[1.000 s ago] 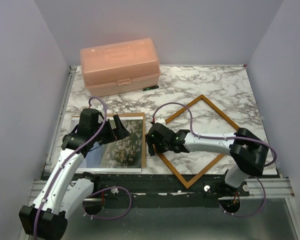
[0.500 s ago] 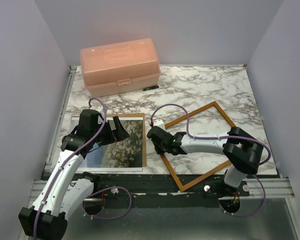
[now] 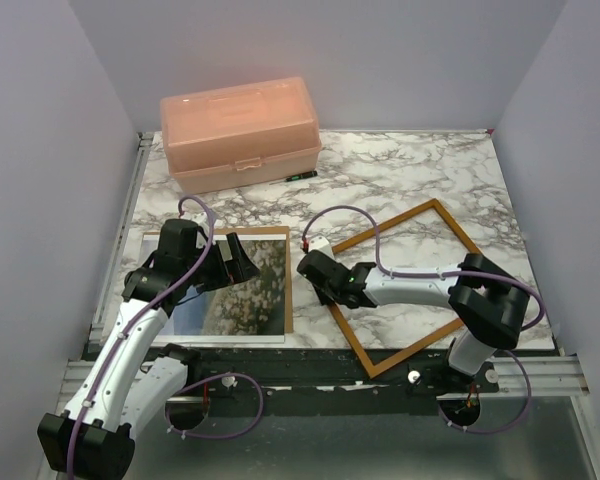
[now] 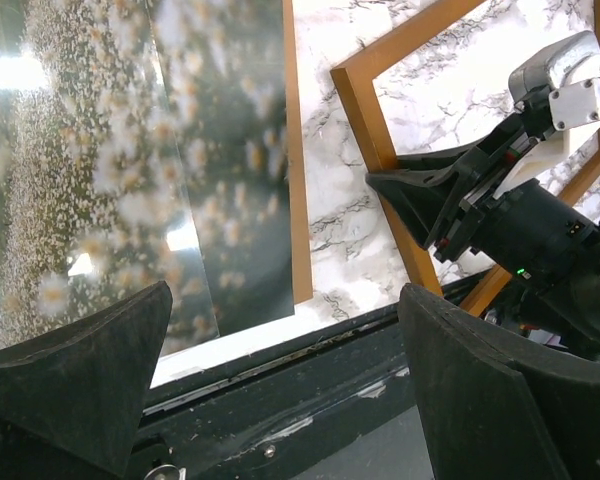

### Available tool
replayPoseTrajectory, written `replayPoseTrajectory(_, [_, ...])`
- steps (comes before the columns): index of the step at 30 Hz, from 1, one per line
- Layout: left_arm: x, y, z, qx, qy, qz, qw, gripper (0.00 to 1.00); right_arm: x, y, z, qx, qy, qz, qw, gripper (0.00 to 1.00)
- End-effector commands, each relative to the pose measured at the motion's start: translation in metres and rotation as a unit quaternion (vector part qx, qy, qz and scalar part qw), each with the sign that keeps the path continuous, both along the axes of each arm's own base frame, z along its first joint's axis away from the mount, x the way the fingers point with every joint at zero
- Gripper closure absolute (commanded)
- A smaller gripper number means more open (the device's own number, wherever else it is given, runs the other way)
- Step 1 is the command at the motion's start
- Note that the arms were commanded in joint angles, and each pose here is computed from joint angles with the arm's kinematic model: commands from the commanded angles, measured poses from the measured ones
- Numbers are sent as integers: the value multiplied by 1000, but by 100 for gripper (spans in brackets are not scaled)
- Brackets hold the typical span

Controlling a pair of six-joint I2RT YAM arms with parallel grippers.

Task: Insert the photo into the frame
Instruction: Adjust the photo frame at the center of the board.

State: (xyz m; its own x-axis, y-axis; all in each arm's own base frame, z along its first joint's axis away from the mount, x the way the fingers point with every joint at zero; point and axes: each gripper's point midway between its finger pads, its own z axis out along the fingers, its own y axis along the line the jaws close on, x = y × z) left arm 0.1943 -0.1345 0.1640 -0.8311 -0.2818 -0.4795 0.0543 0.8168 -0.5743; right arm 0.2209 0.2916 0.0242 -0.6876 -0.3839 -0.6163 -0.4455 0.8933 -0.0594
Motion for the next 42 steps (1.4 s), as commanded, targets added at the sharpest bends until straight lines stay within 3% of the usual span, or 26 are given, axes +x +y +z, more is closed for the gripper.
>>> replayPoseTrajectory(1, [-6, 0, -9, -5, 21, 3, 1000, 1, 9, 25, 19, -5, -23, 100, 995, 100])
replayPoseTrajectory(5, [-8, -1, -20, -8, 50, 14, 999, 2, -1, 48, 22, 11, 0, 179, 984, 99])
replayPoseTrajectory(9, [-10, -2, -33, -6, 79, 10, 997, 2, -17, 51, 25, 41, 13, 209, 977, 86])
replayPoseTrajectory(14, [-7, -1, -42, 4, 85, 8, 996, 2, -22, 30, 29, 55, 11, 157, 986, 51])
replayPoseTrajectory(21, [14, -15, -39, -1, 74, -11, 997, 2, -25, -9, 33, 75, 39, 33, 996, 10])
replayPoseTrajectory(25, [29, -32, -40, 19, 85, -36, 996, 2, -23, -44, 28, 93, 112, -64, 987, 6])
replayPoseTrajectory(33, [57, -76, -53, 87, 121, -93, 984, 2, -19, -101, 54, 203, 178, -186, 945, 3])
replayPoseTrajectory(42, [78, -106, -85, 190, 143, -138, 961, 8, -32, -120, 76, 217, 184, -223, 932, 2])
